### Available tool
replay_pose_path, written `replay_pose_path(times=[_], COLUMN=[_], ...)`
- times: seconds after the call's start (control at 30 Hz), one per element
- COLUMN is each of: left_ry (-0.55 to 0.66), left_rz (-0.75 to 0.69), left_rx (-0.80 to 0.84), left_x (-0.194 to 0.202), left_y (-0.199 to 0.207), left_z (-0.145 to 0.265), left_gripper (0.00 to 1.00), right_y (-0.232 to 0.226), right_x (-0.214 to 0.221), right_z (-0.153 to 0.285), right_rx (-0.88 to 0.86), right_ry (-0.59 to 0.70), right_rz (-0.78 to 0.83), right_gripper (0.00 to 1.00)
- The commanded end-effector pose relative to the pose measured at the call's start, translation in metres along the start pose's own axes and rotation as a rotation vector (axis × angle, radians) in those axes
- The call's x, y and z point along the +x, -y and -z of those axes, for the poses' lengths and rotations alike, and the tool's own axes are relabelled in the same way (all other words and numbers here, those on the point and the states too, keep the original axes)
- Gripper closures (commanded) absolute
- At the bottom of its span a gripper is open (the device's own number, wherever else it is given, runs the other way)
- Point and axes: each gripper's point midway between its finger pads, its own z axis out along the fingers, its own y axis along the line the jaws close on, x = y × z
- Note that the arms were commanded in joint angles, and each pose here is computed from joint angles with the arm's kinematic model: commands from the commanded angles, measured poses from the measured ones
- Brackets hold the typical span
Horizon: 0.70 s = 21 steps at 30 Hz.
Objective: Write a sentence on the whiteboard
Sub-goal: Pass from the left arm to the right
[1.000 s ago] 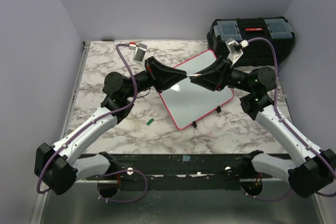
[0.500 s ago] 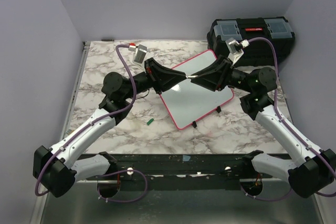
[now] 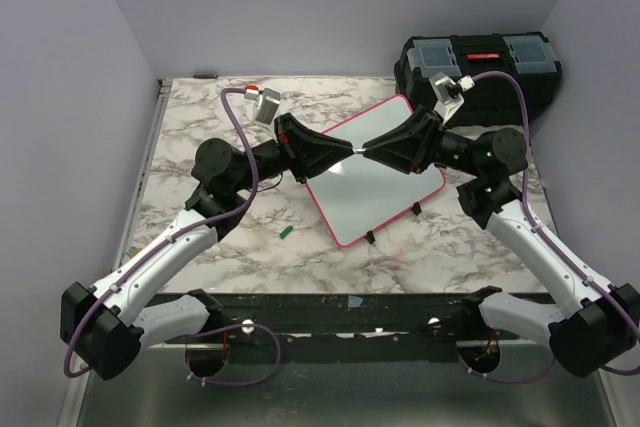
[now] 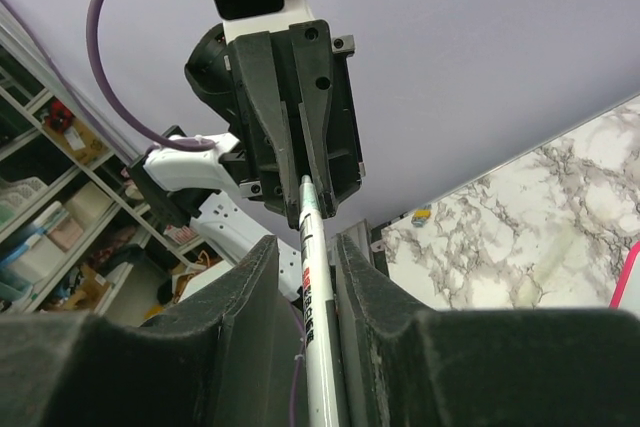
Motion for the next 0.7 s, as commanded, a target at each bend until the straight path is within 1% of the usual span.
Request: replay_pose_path(times=[0.0,0.3,0.67], left_ry=[-0.043,-0.056,-0.070], left_rz=[0.011,0.027,0.036], left_rx=[0.013,0.027,0.017], left_x=[0.011,0.014,0.022], left_y=[-0.003,-0.008,-0.012], left_z=[-0.004,-0.011,-0.009], left_gripper=[1.00,1.00,1.00], right_y=[-0.010,-0.007,-0.009], right_x=[0.005,0.009,0.004], right_z=[-0.002,-0.005,-0.005], right_rx=[-0.046,-0.046,-0.049], right_ry=[-0.037,-0.049,-0.015], right_rz=[0.018,0.011,0.026], right_gripper=[0.69,0.73,0.73])
